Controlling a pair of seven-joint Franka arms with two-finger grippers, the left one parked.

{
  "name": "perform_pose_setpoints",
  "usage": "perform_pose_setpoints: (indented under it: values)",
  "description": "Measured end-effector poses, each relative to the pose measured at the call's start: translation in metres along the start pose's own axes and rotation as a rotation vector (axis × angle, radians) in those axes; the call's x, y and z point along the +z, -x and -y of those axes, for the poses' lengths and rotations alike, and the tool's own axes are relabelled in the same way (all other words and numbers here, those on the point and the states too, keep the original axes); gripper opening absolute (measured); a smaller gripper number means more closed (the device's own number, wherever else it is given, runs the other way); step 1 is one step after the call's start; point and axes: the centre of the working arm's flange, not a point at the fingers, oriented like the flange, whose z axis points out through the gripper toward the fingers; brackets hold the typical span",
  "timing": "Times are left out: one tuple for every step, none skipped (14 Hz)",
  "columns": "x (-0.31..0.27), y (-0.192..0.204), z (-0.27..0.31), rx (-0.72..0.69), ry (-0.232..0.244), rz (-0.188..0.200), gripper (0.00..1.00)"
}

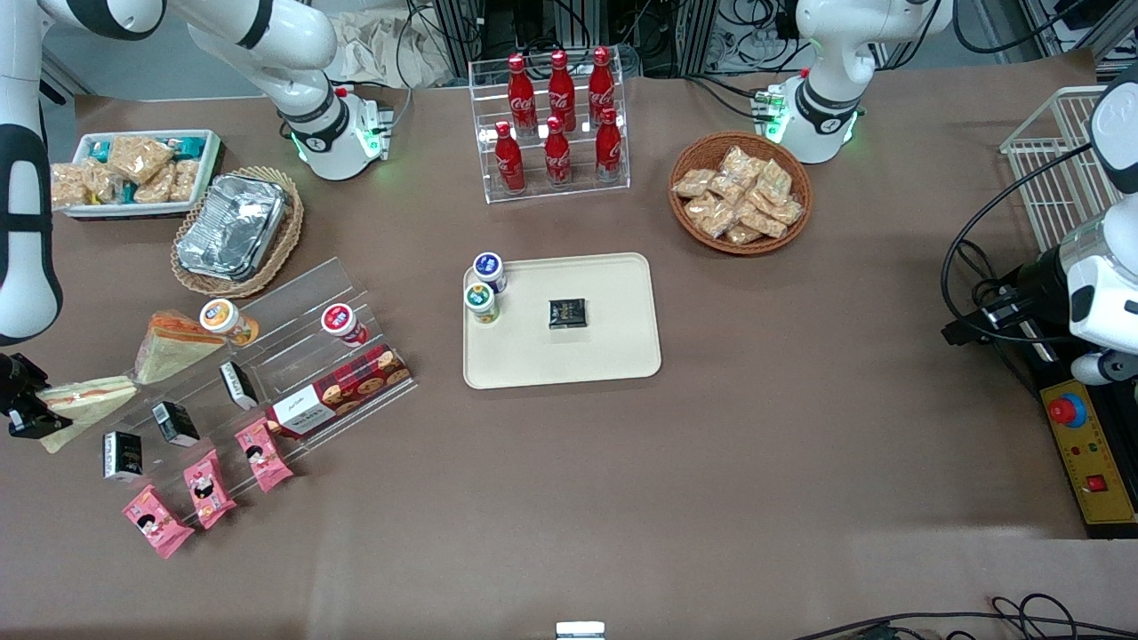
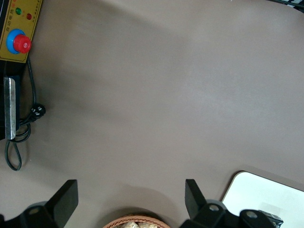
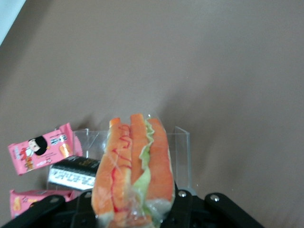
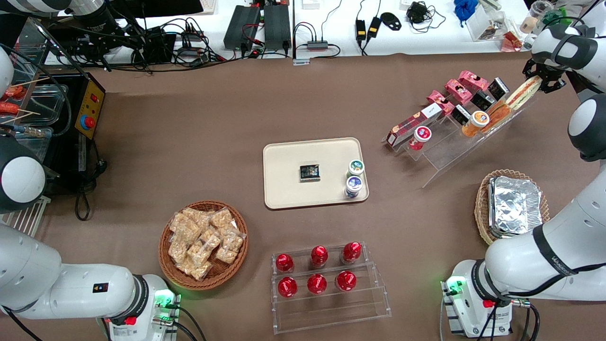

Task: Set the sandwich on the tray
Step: 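Close the right gripper on the wrapped triangular sandwich in the rack, then lift the sandwich and carry it with the right gripper to the beige tray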

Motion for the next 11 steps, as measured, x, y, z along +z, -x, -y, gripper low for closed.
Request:
perform_pose_setpoints:
  values:
    - [-0.011,-0.002,0.004,-0.002,0.004,0.013,0.42]
    - [-0.025,-0.005,0.007,-0.005,0.007,0.024,0.38]
    - [-0.041,-0.007,0.011,-0.008,0.011,0.037,0.34]
    - [-0.056,-0.009,0.014,-0.010,0.016,0.052,0.27]
    - [-0.070,-0.009,0.016,-0.007,0.022,0.069,0.23]
    - [-0.083,-0.009,0.020,-0.002,0.027,0.085,0.23]
    - [-0.093,-0.005,0.026,0.005,0.030,0.098,0.23]
    - [-0.102,0.004,0.036,0.016,0.034,0.111,0.23]
    - [-0.111,0.016,0.049,0.036,0.037,0.121,0.23]
    - [-0.119,0.032,0.064,0.062,0.042,0.132,0.23]
    - [-0.126,0.052,0.081,0.087,0.052,0.145,0.23]
